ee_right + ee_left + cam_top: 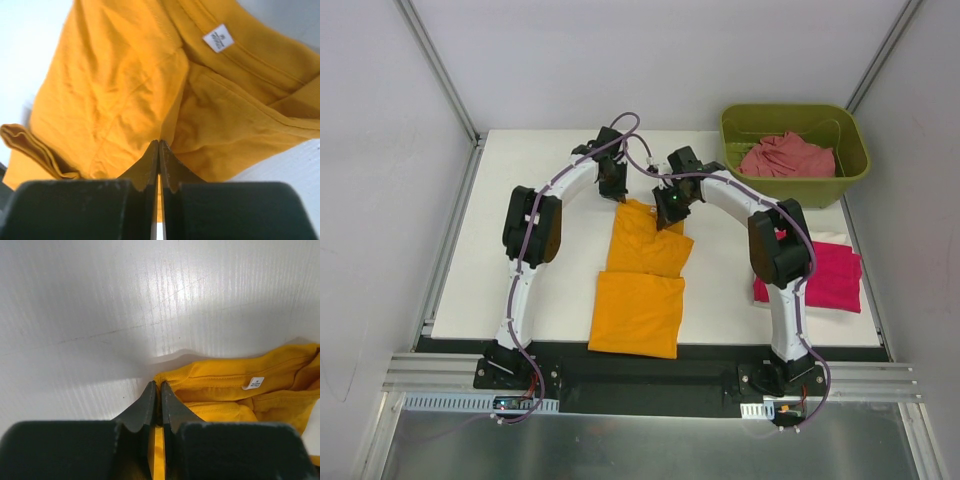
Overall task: Fold and stack the t-shirts
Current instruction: Fold the folded rectangular tshirt in 1/3 of the way
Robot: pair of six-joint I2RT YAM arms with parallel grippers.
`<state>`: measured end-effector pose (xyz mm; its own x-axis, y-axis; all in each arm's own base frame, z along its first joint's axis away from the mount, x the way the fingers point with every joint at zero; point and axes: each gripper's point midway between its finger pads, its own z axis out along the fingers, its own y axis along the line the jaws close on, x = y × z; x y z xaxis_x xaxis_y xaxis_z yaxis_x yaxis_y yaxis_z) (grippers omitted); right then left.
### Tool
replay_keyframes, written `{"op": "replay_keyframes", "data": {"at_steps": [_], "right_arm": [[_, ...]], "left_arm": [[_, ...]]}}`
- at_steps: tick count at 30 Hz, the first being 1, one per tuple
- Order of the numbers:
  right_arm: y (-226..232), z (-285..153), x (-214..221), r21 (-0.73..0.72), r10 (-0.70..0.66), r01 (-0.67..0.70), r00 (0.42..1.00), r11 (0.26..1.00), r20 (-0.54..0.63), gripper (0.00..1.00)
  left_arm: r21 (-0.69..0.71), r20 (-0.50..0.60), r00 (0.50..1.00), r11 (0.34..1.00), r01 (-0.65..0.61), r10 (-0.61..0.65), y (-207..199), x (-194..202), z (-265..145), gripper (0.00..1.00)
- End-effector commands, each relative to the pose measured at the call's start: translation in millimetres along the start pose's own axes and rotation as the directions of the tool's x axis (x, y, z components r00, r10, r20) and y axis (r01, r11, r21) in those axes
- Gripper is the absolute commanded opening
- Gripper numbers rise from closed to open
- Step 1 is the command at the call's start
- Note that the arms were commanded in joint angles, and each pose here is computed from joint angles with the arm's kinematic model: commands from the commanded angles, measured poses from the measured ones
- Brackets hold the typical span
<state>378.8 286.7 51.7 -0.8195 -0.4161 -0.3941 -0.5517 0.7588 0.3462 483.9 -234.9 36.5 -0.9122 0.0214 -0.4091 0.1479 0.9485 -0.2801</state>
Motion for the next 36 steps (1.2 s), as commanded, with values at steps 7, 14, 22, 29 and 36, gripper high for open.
{"op": "replay_keyframes", "data": {"at_steps": [7, 14, 22, 29, 36], "right_arm": [[42.6, -41.1, -65.5, -0.130, -0.040, 0.071, 0.973, 0.989, 0.228, 0.00], [25.5, -24.7, -86.0, -0.250, 0.087, -0.008, 0.947, 0.968, 0.308, 0.01], [24.5, -7.3, -97.4, -0.268, 0.098, -0.005, 0.937, 0.963, 0.334, 0.00], [-6.0, 22.9, -87.2, -0.170, 0.130, -0.090, 0.962, 0.981, 0.241, 0.13], [-19.3, -7.3, -98.3, -0.018, 0.075, -0.072, 0.962, 0.997, 0.263, 0.47]], "left_arm": [[0.034, 0.021, 0.998, 0.997, 0.065, -0.066, 10.1, -18.1, -10.1, 0.00], [0.081, -0.005, 0.993, 0.990, 0.117, -0.117, 24.0, -18.5, -7.7, 0.00], [0.099, -0.012, 0.994, 0.989, 0.108, -0.108, 22.9, -16.7, -4.7, 0.00], [0.077, 0.013, 0.995, 0.992, 0.098, -0.100, 25.6, -21.9, -11.0, 0.04], [0.090, 0.080, 0.993, 0.993, 0.081, -0.089, 16.8, -40.7, -38.8, 0.39]]}}
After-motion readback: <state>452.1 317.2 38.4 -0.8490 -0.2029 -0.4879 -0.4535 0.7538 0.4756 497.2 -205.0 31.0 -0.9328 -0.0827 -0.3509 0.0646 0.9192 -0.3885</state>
